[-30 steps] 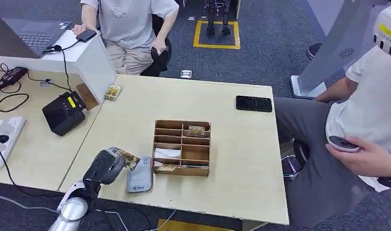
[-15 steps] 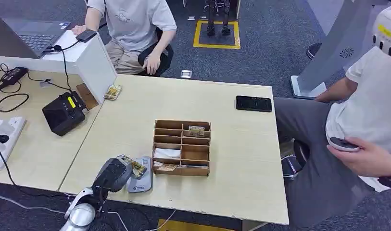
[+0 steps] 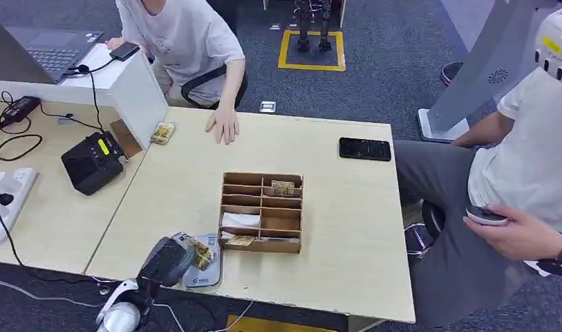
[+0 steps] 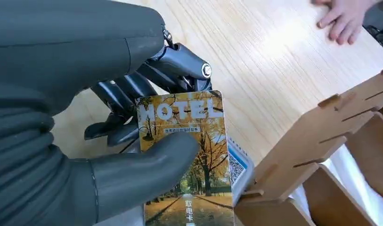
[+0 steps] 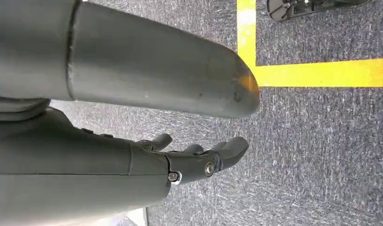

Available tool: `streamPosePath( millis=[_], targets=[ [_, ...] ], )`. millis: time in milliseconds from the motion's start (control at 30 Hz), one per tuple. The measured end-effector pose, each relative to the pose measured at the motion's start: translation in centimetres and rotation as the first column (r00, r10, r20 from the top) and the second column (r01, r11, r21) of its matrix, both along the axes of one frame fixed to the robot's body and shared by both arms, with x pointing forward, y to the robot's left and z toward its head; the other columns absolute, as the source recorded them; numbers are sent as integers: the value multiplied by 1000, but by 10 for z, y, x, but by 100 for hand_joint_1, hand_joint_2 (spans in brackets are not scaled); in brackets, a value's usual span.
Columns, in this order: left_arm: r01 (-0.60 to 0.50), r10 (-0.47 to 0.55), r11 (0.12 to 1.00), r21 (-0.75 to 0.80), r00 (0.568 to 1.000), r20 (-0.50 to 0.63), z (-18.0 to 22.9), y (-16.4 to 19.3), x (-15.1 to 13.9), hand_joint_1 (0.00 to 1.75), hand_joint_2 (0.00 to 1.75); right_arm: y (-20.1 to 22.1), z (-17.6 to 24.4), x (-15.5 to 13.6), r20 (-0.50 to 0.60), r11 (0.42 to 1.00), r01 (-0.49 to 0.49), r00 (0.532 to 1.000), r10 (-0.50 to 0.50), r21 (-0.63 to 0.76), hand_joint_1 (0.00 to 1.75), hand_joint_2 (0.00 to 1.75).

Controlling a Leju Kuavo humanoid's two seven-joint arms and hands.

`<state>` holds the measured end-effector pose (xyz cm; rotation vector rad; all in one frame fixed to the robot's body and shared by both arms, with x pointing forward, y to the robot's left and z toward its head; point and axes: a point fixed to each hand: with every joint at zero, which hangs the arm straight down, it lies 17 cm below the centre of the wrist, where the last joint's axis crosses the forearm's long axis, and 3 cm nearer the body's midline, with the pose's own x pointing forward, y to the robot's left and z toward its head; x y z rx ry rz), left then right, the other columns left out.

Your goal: Pass the card to the sensor for recognition and then transmit it.

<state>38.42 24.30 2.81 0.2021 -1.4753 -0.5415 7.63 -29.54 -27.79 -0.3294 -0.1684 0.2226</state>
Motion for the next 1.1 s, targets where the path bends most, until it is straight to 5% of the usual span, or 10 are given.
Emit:
streamPosePath(
  millis=[467,700,967,1100],
  targets=[
    [-45,42,993,111,999,35,-8,-6,1,175,175,2,0,0,-1,1000,-12,1000,12,0,0,0],
    [-72,37,951,299,992,121,-6,-9,3,175,175,4,0,0,0,1000,-12,1000,12,7,0,0],
    [-66,36,959,274,993,112,-9,-17,3,175,175,4,0,0,-1,1000,-8,1000,8,7,0,0],
    [-23,7,992,126,992,123,-1,-32,1,175,175,4,0,0,-1,1000,-18,1000,18,4,0,0]
  ],
)
